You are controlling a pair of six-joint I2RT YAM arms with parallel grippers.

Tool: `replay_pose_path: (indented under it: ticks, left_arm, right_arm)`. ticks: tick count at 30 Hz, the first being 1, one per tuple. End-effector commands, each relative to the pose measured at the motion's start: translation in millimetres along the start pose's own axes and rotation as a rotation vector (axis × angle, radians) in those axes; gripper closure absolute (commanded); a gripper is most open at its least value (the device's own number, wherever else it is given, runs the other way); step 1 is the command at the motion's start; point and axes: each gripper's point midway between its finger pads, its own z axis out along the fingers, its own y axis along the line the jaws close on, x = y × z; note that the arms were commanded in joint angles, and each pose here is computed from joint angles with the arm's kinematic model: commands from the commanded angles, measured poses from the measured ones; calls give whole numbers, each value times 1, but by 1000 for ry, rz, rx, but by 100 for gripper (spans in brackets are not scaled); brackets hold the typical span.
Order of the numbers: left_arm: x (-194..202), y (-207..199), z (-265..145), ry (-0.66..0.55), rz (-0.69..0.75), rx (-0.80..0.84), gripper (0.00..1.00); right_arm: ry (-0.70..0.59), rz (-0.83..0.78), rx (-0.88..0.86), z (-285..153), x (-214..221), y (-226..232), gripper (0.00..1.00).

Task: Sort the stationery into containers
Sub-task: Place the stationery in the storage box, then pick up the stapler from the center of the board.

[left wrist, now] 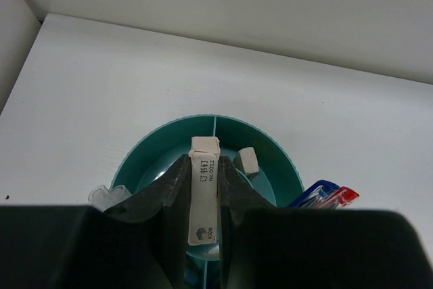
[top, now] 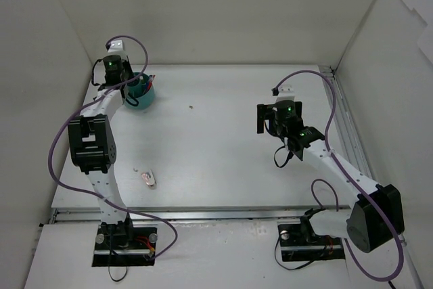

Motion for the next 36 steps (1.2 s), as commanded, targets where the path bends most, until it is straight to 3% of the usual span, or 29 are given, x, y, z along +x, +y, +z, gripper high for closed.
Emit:
replay_pose_path:
  ticks: [1, 5, 11, 13, 16, 21, 29, 36]
  left_arm:
    - [-81, -11, -10, -224, -1, 39, 90]
    - [-70, -12, -4, -195, -17, 47, 89]
    - [-59, -14, -20, -181, -59, 61, 55]
    - [-61, -16, -30, -189, -59, 70, 38]
    - [-68, -19, -45, -191, -56, 87, 30]
    - [-90, -24, -96, -202, -60, 87, 2]
    - [-69, -54, -218, -168, -165, 171, 0]
    - [64, -36, -294, 110, -343, 50, 0]
  right_arm:
    - [-77, 42, -6, -1, -30, 2, 2]
    - [-66, 37, -7, 2, -27, 3, 2]
    - [-69, 34, -12, -1, -27, 1, 2]
    - [-77, 34, -27, -3, -29, 3, 2]
    - [-86, 37, -44, -7, -31, 4, 2]
    - [-109, 42, -86, -14, -34, 9, 2]
    - [-151, 93, -107, -20, -30, 8, 2]
    - [-192, 159, -156, -39, -23, 8, 2]
